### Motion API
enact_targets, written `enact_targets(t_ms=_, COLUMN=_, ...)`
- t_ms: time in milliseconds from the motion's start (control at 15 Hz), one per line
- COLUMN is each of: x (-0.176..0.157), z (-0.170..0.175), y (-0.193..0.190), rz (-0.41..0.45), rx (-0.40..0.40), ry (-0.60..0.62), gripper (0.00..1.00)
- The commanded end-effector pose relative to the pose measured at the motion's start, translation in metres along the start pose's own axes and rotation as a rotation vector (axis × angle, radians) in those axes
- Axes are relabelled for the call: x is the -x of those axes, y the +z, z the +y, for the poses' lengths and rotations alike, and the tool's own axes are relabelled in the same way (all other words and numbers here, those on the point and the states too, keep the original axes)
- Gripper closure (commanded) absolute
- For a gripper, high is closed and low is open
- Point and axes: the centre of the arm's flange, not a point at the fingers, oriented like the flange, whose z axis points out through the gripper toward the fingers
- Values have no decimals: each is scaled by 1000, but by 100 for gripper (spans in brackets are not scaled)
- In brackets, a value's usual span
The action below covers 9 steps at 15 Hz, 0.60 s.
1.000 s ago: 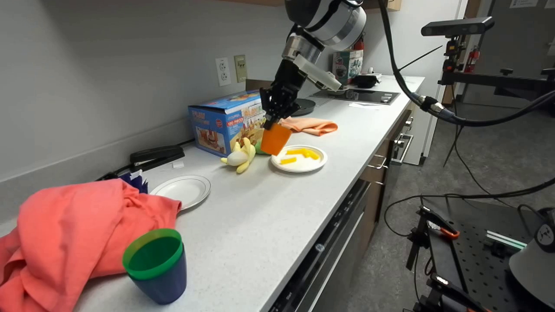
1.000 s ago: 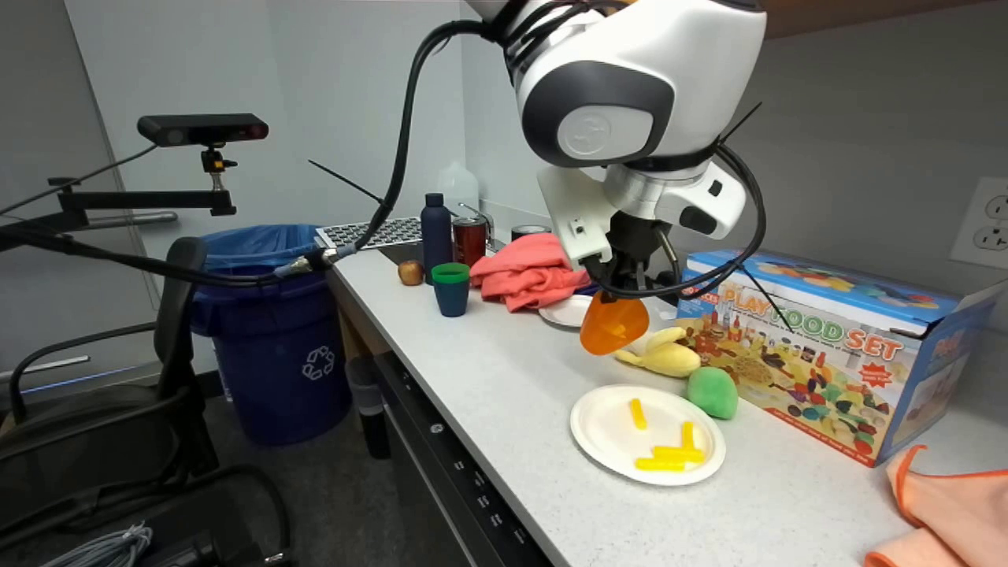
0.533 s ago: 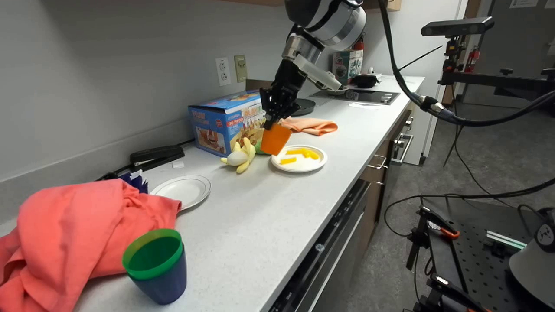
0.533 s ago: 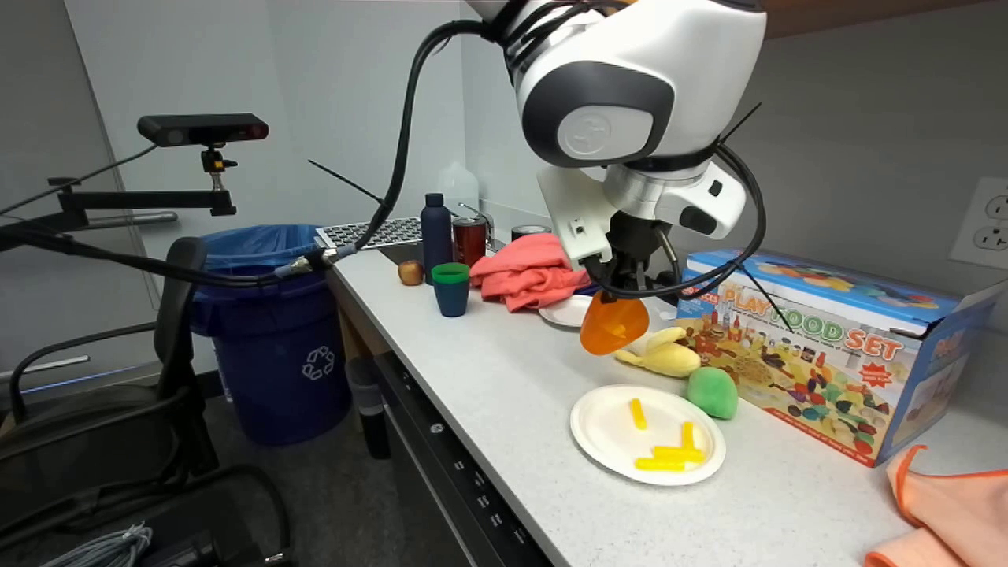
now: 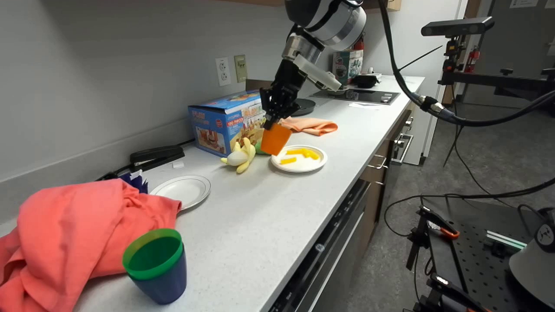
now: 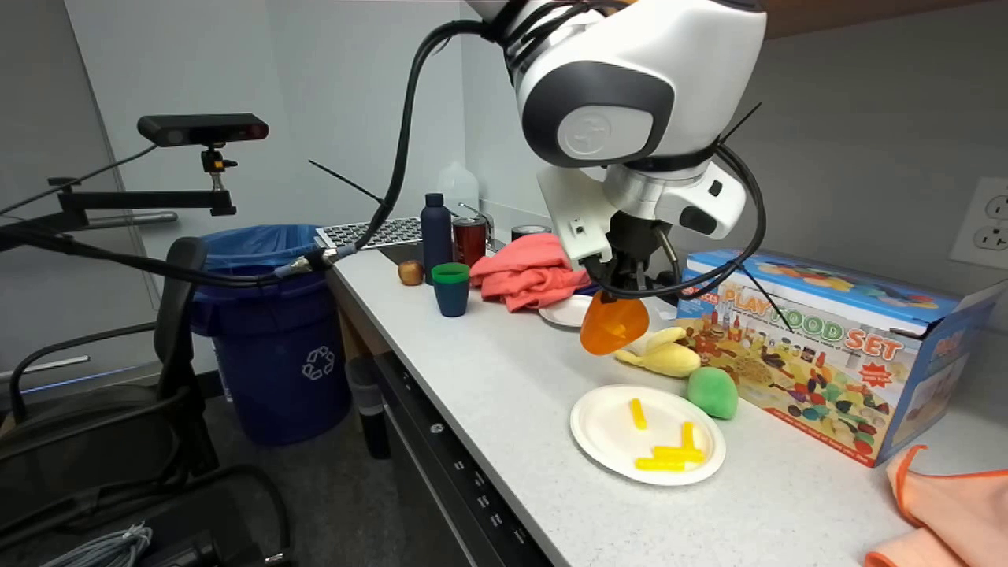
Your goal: Pour the chips from the orange cup onto the white plate
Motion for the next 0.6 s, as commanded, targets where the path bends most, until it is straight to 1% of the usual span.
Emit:
enact_targets(t_ms=0, x=0, z=0, y=0, rz=0, rx=0, ry=0, gripper=96)
enact_targets(t_ms=67, x=0, z=0, y=0, rz=0, rx=0, ry=0, gripper=99)
enact_targets(t_ms=133, x=-2, z=2, y=0, rz=-12, rx=-11, ry=8, gripper=99)
enact_targets(t_ms=467, x=-14, z=21, y=1, rz=-143, rx=-104, ry=110, gripper=99)
enact_targets(t_ms=533, x=-19, z=30, y=-7, rz=-164, rx=-127, ry=133, gripper=99)
